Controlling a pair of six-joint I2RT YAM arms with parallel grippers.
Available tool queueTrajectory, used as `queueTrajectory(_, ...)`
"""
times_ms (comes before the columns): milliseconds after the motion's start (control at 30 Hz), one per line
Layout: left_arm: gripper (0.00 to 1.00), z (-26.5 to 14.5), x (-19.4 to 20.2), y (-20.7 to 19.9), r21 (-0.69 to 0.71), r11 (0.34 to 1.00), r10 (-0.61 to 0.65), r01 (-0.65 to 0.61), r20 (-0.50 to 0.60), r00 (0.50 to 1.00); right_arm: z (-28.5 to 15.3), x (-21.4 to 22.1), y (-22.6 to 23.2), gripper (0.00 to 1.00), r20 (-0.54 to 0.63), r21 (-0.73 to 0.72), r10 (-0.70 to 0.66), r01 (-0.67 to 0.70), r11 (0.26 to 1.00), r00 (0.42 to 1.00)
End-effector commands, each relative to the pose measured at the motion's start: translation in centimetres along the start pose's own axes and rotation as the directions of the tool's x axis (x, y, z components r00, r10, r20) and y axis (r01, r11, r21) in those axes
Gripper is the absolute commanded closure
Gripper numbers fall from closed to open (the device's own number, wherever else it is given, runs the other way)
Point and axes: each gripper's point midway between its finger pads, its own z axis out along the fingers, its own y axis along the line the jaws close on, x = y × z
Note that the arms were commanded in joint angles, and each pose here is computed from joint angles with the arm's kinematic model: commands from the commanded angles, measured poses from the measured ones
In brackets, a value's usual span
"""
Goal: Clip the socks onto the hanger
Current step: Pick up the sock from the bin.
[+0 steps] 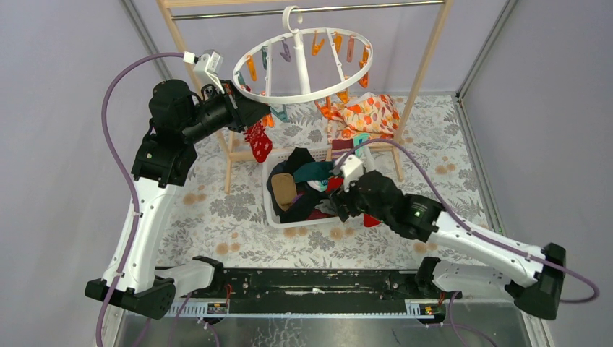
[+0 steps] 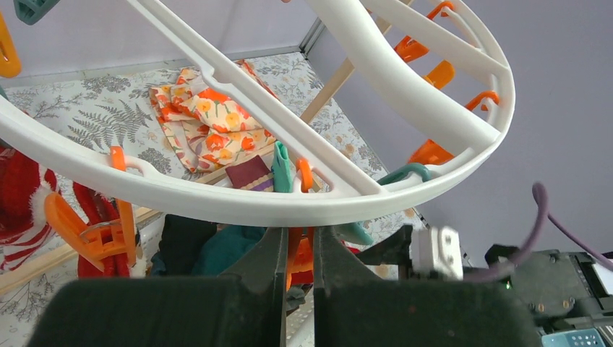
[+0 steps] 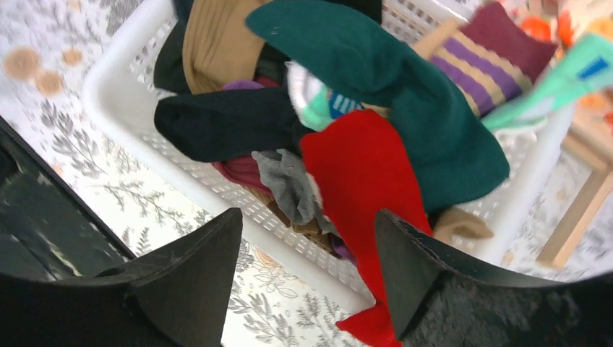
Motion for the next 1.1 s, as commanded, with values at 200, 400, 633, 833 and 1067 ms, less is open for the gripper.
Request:
queueTrajectory(200, 1.0, -0.5, -0.6, -0.9, 0.032, 0.999, 0.036, -0.037, 0.014, 0.999, 1.4, -2.9, 2.5, 0.32, -0.066, 0.019, -0.612, 0.614, 0.789, 0.788)
queueTrajectory(400, 1.0, -0.6, -0.6, -0.9, 0.031, 0.999, 0.042, -0.043, 0.015, 0.999, 3.0, -1.3, 1.5, 0.36, -0.207, 0.036, -0.753, 0.774, 0.632, 0.625)
queueTrajectory(633, 1.0, -0.6, -0.6, -0.9, 0.032, 0.999, 0.042, -0.043, 0.014, 0.999, 4.3, -0.3, 0.5, 0.42, -0.322, 0.025, -0.822, 0.872, 0.489, 0.47)
queueTrajectory(833, 1.0, -0.7, -0.5, -0.9, 0.031, 0.999, 0.041, -0.042, 0.013, 0.999, 5.3, -0.4, -0.7, 0.53, -0.384, 0.07, -0.841, 0.92, 0.385, 0.381)
queueTrajectory(1067, 1.0, -0.7, -0.5, -1.0, 0.034, 0.999, 0.04, -0.04, 0.013, 0.999, 6.0, 0.2, -1.2, 0.65, -0.429, 0.071, -0.841, 0.94, 0.333, 0.33)
